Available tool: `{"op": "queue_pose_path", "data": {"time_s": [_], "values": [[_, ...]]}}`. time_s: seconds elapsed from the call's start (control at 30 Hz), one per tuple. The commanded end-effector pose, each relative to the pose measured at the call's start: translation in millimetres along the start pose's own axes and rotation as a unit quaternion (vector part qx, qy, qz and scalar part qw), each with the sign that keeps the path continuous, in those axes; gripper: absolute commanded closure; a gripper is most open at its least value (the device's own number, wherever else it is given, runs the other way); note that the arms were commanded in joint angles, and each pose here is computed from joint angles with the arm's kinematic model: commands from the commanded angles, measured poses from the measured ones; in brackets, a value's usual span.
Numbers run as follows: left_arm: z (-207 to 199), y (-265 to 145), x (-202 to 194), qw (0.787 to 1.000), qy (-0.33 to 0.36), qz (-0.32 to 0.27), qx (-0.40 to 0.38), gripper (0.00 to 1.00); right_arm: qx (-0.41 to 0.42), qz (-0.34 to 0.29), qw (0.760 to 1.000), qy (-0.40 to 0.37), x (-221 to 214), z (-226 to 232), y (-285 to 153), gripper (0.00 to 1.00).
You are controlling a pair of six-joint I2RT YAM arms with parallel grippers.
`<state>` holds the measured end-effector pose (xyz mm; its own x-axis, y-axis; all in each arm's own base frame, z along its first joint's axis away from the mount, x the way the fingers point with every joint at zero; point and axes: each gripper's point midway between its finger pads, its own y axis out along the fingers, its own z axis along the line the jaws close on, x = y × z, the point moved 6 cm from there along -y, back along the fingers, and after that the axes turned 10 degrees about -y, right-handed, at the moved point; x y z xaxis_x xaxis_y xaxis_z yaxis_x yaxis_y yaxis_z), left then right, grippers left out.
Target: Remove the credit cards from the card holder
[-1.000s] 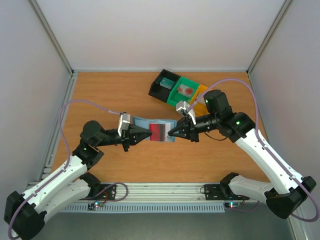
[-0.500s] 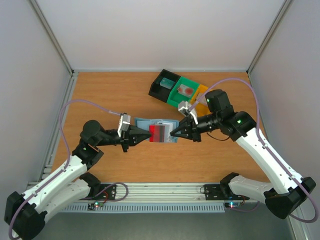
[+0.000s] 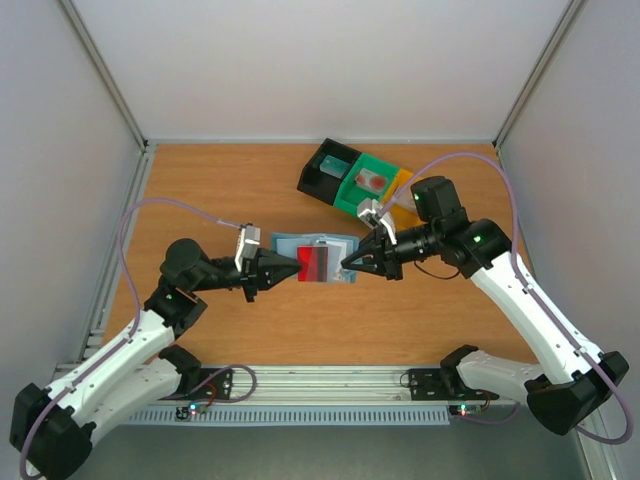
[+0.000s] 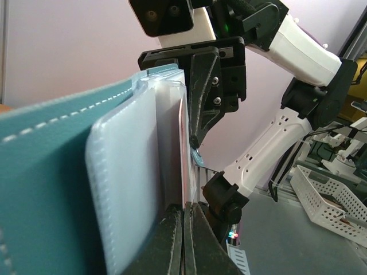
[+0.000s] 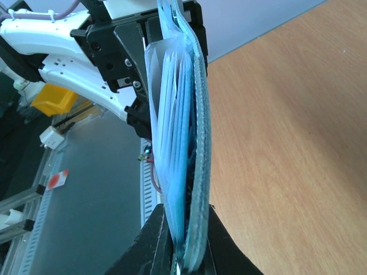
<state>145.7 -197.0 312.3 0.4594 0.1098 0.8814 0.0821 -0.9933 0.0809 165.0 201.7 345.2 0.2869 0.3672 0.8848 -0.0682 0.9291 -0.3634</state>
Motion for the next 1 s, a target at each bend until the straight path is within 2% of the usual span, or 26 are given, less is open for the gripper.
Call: {"op": "queue_pose_path", "data": {"time_s": [0.0, 0.23, 0.4, 0.53, 0.63, 0.67, 0.7, 0.77, 0.87, 0.9, 0.93, 0.97], "values": [[-2, -5, 13, 0.999, 0.016, -0.022, 0.02, 1.0, -0.024, 0.003, 1.0, -0.016, -2, 2, -9, 0.99], [21, -26, 22, 0.994, 0.023, -0.038, 0.1, 1.0, -0.084, 0.027, 0.995, 0.054, -22, -23, -14, 0.99], [22, -41, 22, 0.988, 0.067, -0.028, 0.138, 1.0, -0.091, 0.036, 0.986, 0.135, -44, -44, -8, 0.99], [4, -46, 22, 0.969, 0.208, -0.001, 0.13, 1.0, -0.086, 0.056, 0.971, 0.215, -66, -64, 7, 0.99], [0, -49, 20, 0.936, 0.323, 0.027, 0.138, 1.0, -0.073, 0.07, 0.952, 0.29, -86, -80, 21, 0.99], [-3, -50, 19, 0.914, 0.383, 0.038, 0.131, 1.0, -0.065, 0.075, 0.945, 0.311, -93, -84, 26, 0.99], [-7, -50, 17, 0.899, 0.418, 0.044, 0.121, 1.0, -0.057, 0.08, 0.939, 0.331, -101, -88, 30, 0.99], [-16, -51, 11, 0.856, 0.505, 0.056, 0.093, 1.0, -0.051, 0.092, 0.925, 0.365, -117, -95, 38, 0.99], [-21, -53, -5, 0.73, 0.676, 0.073, 0.061, 1.0, -0.043, 0.106, 0.91, 0.399, -137, -102, 48, 0.99], [-19, -53, -12, 0.641, 0.762, 0.076, 0.052, 1.0, -0.04, 0.11, 0.905, 0.408, -143, -104, 50, 0.99], [-16, -53, -17, 0.578, 0.812, 0.07, 0.047, 1.0, -0.037, 0.114, 0.901, 0.417, -149, -105, 53, 0.99], [-13, -52, -22, 0.49, 0.869, 0.057, 0.04, 1.0, -0.035, 0.121, 0.895, 0.428, -156, -107, 56, 0.99]]}}
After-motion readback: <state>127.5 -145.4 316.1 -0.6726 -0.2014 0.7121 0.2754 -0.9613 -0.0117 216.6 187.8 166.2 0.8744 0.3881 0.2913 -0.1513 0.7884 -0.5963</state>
